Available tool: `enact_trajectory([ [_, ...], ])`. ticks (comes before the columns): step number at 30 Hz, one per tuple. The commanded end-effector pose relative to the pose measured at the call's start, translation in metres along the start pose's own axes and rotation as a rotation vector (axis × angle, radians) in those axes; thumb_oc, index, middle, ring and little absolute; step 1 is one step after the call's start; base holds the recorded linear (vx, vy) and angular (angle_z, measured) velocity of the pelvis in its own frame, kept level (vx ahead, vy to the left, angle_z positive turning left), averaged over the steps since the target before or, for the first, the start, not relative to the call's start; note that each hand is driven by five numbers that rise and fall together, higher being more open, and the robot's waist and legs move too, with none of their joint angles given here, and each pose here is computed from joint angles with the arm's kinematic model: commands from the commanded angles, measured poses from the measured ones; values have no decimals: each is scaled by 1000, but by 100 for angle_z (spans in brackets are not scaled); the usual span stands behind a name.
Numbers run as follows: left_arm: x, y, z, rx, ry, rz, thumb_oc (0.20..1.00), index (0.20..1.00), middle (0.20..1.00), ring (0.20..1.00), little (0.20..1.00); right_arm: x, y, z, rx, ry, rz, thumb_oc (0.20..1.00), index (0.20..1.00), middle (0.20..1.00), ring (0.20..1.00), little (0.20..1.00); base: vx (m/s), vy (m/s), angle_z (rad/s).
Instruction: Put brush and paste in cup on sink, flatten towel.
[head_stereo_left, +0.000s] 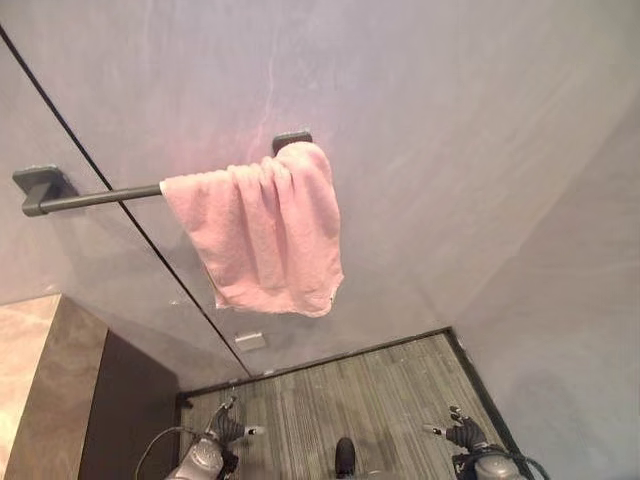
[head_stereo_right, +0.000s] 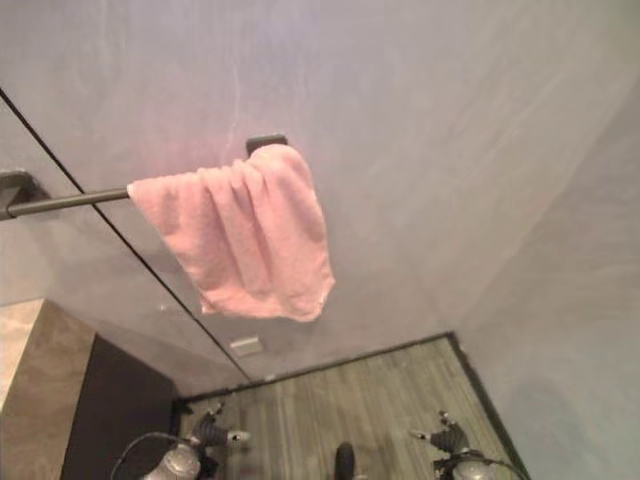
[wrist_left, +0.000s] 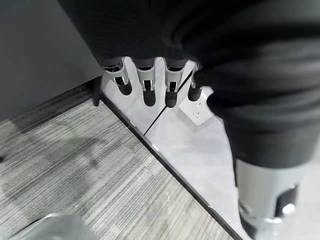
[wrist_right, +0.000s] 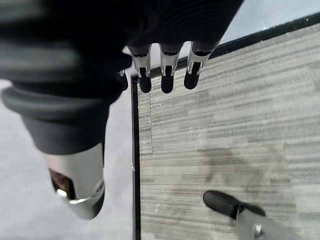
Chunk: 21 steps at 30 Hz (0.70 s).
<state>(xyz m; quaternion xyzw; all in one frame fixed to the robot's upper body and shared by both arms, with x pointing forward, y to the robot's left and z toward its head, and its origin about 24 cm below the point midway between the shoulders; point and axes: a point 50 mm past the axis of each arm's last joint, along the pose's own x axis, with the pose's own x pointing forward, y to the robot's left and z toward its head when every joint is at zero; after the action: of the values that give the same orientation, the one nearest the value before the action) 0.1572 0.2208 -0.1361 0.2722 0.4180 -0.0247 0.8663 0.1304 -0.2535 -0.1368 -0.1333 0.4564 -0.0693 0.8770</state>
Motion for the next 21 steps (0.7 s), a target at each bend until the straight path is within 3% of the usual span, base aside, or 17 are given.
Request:
enact_trajectory([
  [1,4,26,8,-9,-44,97,1000,1000,1000,1000,1000,1,-21,13,54,-61,-70,1000,1000,1000,1000,1000,136,120,12],
  [10,2,29,10,37,-77,79,1000,1000,1000,1000,1000,0,-11,1,68,-11,-35,1000,1000,1000,1000,1000,175,293,-19],
  [21,-3,49,36,52,-236,94,1000,1000,1000,1000,1000,-1,19,38,140,-188,97,1000,1000,1000,1000,1000,54,271,-20],
])
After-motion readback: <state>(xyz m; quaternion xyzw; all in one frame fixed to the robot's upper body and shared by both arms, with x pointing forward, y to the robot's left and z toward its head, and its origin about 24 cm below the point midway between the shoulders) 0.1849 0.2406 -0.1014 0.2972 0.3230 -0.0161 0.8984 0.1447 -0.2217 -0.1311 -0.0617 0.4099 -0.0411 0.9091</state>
